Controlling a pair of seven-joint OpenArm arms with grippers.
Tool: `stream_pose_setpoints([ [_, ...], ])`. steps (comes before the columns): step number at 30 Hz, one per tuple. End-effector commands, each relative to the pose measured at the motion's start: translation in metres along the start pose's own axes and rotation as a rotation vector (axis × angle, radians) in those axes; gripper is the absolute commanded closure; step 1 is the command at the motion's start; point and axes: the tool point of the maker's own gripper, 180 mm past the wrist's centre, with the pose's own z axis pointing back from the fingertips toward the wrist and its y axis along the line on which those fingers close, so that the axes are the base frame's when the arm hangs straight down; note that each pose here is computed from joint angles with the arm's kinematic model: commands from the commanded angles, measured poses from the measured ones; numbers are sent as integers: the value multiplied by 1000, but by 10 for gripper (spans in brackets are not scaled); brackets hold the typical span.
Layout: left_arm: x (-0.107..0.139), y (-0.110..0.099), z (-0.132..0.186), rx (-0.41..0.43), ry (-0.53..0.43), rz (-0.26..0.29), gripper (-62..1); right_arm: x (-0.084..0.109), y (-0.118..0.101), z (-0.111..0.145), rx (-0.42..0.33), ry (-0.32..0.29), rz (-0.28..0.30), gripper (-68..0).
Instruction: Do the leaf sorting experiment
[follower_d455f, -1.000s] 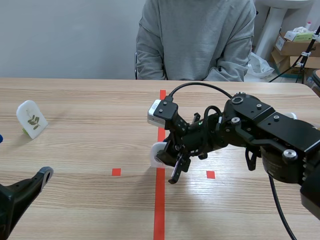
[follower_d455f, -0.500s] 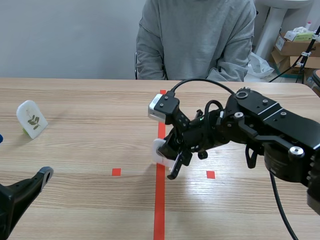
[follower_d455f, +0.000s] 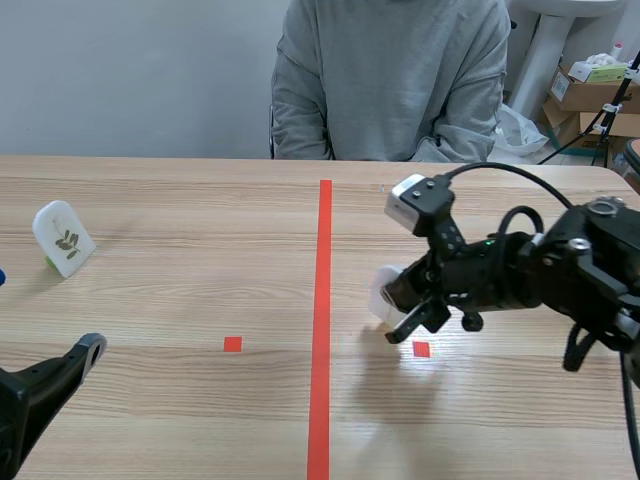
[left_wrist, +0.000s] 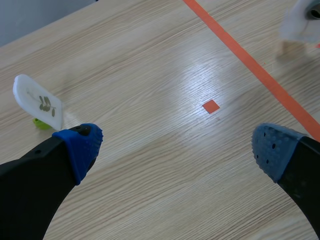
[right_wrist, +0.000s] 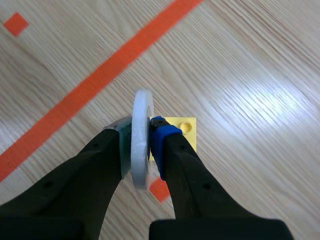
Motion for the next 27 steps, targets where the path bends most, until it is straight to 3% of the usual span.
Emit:
stream_pose_setpoints([
  [1,11,0,0,-1,-37,-6,-623,2,-25,10,-63,-19,-27,-17],
  [6,11,0,0,-1,-37,-6,-623,-12,-69,35,-201,-34,-123,-17],
  [12,11,0,0,-1,-37,-6,-623,-22,-111,59,-350,-58,-169,-17],
  [23,11,0,0,-1,-37,-6,-623,-61,-131,61,-417,-34,-276,-17],
  [27,11,0,0,-1,-37,-6,-623,-64,-136,64,-439,-34,-292,-17],
])
